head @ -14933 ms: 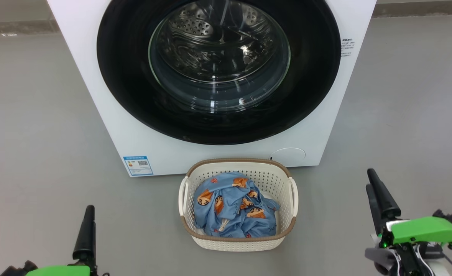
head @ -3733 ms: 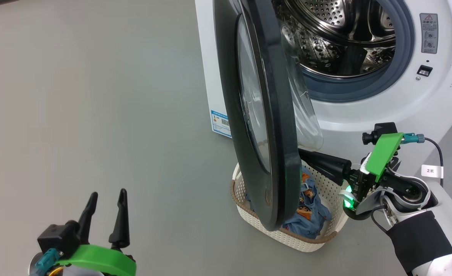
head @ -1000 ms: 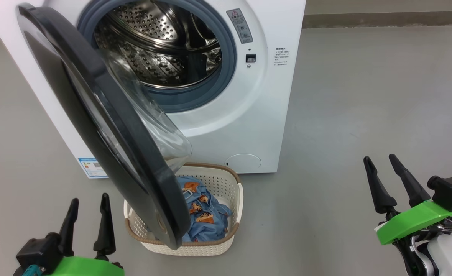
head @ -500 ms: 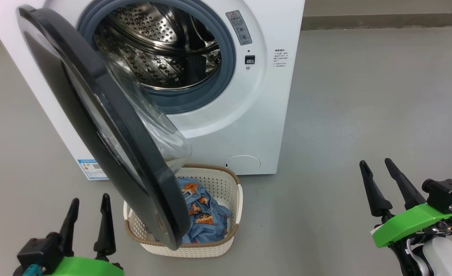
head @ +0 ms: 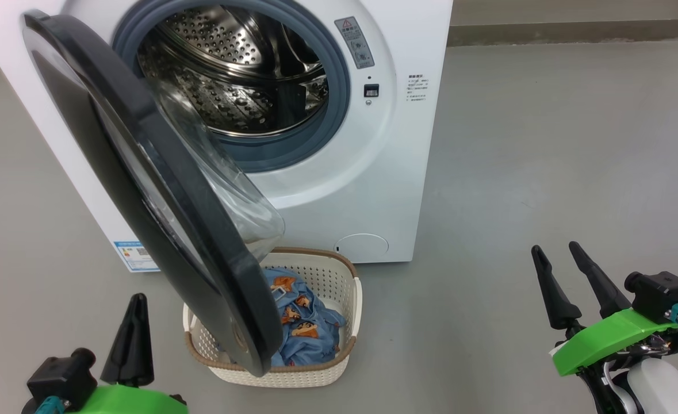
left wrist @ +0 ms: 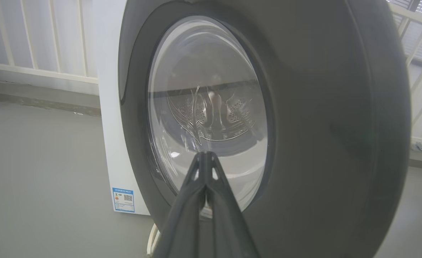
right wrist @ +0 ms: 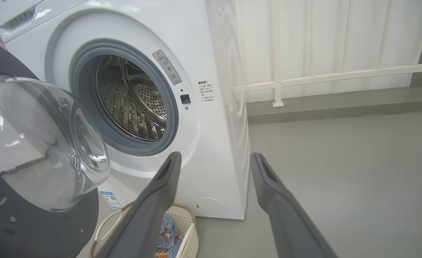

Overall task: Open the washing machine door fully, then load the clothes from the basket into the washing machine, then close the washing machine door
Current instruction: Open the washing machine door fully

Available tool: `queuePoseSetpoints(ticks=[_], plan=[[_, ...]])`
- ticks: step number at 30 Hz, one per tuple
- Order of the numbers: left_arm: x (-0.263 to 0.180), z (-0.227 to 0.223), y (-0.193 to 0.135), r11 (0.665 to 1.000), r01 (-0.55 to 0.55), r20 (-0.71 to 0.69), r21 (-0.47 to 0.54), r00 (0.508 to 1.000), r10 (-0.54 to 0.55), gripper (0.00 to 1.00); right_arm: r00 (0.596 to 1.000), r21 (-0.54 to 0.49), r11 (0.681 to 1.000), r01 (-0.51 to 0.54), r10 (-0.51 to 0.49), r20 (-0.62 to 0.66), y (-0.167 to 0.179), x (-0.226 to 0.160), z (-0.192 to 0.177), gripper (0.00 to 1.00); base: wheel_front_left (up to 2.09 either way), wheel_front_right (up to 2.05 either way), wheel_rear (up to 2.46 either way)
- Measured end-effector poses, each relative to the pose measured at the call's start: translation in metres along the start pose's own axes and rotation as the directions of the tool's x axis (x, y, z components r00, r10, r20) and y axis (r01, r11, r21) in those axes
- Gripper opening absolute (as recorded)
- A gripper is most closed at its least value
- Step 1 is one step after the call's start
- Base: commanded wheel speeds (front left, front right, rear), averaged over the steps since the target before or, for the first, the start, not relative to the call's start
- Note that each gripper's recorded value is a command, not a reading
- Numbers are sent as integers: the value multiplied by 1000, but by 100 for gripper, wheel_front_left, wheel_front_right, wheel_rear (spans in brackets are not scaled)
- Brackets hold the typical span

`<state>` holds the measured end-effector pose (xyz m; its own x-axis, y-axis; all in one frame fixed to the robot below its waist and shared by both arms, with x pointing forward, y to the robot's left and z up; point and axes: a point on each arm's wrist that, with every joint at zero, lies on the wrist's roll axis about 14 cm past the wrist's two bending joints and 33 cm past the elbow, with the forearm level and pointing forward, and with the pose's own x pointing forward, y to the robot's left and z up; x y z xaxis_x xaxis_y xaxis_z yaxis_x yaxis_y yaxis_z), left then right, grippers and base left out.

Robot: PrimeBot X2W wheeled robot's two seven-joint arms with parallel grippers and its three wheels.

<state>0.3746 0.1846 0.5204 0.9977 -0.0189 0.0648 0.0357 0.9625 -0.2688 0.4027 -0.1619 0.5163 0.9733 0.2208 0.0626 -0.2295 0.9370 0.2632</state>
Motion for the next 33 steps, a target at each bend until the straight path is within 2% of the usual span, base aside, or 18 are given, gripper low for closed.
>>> queuePoseSetpoints(ticks=[4, 10, 17, 21, 27, 33], plan=[[0, 4, -1, 1000, 2, 12, -9, 1000, -2, 0, 1000, 1, 1000, 0, 0, -1, 0, 0, 0, 100, 0, 0, 0], [3, 34, -7, 999, 24, 117, -22, 993, -21, 0, 1000, 0, 1000, -2, 2, -1, 1, 0, 0, 100, 0, 0, 0], [4, 97, -40, 992, 125, 305, -14, 946, -115, 0, 1000, 2, 1000, -5, 5, -4, 2, 1, -2, 100, 0, 0, 0], [2, 121, -69, 978, 209, 359, 9, 912, -198, 0, 1000, 6, 1000, -4, 4, -4, 3, 1, -2, 100, 0, 0, 0], [0, 109, -112, 942, 335, 290, -6, 902, -319, 0, 1000, 19, 1000, 4, -4, -1, 3, -1, -3, 100, 0, 0, 0], [2, 61, -138, 915, 401, 136, -54, 910, -391, 0, 1000, 27, 999, 24, -24, 1, -2, -5, -3, 100, 0, 0, 0]])
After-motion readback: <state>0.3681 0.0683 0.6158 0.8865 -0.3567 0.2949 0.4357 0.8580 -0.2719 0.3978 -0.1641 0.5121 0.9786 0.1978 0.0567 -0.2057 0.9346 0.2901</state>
